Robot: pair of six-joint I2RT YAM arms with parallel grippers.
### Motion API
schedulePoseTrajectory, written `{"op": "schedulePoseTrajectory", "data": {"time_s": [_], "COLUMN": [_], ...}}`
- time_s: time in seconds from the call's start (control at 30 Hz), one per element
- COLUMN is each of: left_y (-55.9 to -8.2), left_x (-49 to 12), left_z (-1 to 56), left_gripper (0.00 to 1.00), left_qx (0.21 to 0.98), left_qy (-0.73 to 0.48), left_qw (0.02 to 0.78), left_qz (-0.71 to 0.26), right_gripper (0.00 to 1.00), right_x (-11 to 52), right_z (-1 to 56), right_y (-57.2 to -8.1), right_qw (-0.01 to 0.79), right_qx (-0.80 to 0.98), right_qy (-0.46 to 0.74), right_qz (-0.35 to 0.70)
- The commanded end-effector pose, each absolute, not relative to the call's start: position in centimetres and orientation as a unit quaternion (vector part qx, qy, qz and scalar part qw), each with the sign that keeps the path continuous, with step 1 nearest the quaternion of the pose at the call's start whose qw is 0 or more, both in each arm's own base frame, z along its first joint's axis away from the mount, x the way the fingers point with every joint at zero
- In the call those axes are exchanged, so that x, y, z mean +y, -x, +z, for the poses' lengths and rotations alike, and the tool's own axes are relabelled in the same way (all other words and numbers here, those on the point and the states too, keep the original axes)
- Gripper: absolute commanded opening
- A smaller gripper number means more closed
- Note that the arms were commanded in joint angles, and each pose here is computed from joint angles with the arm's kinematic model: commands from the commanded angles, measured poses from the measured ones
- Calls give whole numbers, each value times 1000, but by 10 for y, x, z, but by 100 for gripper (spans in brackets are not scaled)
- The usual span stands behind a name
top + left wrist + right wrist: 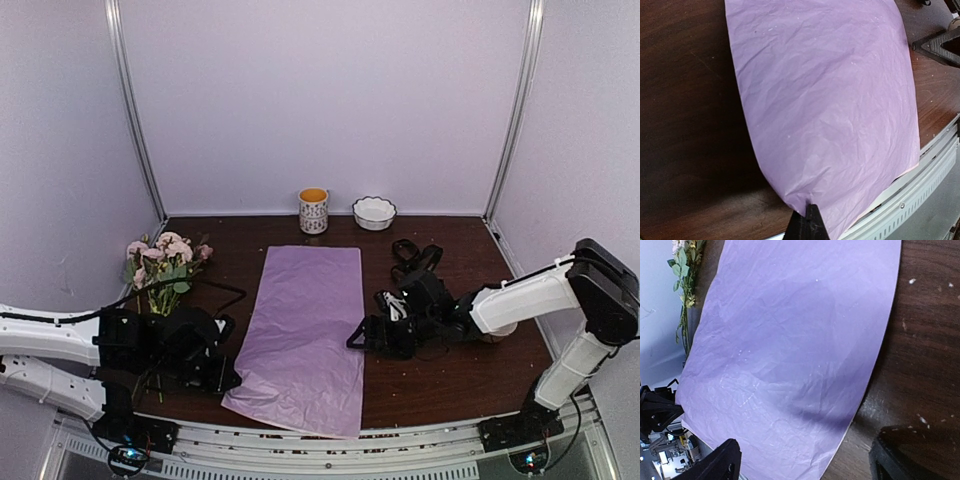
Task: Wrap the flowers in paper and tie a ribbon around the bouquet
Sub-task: Pass from the left arm to the right
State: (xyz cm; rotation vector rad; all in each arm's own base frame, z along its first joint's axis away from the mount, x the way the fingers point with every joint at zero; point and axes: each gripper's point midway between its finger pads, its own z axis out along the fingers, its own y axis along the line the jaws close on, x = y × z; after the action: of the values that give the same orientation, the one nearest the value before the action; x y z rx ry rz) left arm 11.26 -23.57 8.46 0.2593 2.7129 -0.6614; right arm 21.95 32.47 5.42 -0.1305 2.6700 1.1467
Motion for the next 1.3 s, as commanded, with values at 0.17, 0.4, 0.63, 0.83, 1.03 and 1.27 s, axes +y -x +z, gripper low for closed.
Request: {"op": "schedulePoseTrajectory", "data": {"time_s": [0.17, 0.4, 0.63, 0.83, 1.03, 1.27], "left_y": [-113, -111, -111, -112, -112, -113], "left_x": [-241, -241, -242, -243, -245, -245], "left_z": [84, 78, 79, 79, 80, 86], "left_gripper": [0, 0, 0, 0, 0, 0], "left_qx": [950, 953, 953, 953, 953, 952], "left_qy": [-99, -106, -112, -114, -115, -118], "left_qw": [168, 160, 158, 159, 159, 164], "left_qz": [-242, -234, -231, -230, -230, -232], "right_gripper": [93, 92, 94, 95, 95, 96], "right_x": [348, 364, 314, 322, 343, 348], "right_z": [57, 75, 65, 45, 38, 39], "right_y": [-237, -242, -280, -284, -283, -284], "right_qw": [113, 121, 192, 160, 132, 122], "right_qx": [907, 883, 931, 942, 931, 914], "right_qy": [63, 65, 44, 62, 51, 13], "right_qz": [401, 448, 306, 287, 337, 386]}}
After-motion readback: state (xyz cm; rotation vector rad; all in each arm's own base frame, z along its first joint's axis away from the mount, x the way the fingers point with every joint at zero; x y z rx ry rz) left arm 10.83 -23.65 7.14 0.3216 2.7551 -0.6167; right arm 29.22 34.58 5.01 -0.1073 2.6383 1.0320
